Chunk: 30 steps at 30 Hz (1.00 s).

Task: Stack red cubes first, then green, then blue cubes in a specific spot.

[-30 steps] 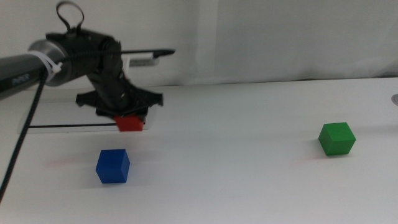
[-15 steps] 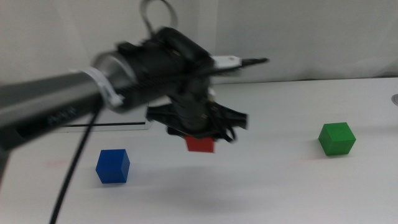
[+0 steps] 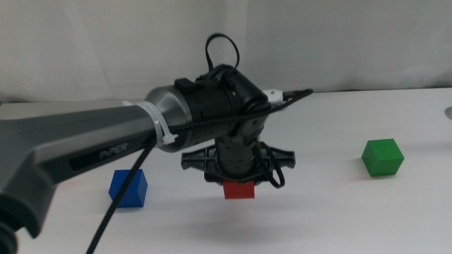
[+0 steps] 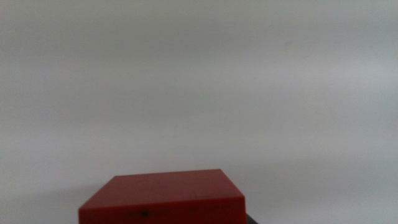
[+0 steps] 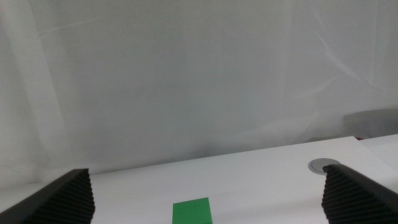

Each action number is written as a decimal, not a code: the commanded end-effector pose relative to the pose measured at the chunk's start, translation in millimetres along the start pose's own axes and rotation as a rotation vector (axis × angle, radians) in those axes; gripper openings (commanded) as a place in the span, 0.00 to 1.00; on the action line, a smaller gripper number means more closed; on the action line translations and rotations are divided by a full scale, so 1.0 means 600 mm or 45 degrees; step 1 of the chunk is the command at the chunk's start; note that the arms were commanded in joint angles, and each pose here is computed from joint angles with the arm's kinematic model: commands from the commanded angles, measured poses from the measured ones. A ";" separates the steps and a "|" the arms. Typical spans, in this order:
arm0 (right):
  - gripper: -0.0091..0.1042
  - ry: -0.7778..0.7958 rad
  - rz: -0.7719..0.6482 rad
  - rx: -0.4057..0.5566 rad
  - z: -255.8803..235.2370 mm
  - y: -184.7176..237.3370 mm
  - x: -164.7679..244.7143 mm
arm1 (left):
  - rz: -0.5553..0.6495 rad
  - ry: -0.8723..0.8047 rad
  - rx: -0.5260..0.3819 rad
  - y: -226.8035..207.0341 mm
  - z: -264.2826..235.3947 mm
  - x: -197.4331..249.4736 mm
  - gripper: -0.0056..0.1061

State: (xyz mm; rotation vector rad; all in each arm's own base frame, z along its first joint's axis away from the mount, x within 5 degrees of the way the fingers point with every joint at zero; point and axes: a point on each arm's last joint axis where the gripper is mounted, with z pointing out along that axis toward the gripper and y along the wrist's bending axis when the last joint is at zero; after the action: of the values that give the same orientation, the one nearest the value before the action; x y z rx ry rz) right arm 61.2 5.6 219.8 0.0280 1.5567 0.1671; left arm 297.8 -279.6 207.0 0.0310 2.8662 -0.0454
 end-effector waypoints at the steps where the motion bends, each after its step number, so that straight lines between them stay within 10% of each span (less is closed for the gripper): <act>1: 0.99 -0.007 -0.011 0.006 0.000 -0.001 0.001 | -0.038 0.031 -0.023 -0.002 0.016 0.009 0.02; 30: 0.99 -0.007 -0.011 0.006 0.000 -0.001 0.001 | -0.083 0.110 -0.054 -0.018 0.092 0.028 0.02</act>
State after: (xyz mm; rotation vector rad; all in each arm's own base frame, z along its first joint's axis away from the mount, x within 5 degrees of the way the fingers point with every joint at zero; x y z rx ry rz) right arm 61.2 5.6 219.8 0.0280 1.5567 0.1671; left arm 298.2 -291.2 155.2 -0.0589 2.9405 -0.0190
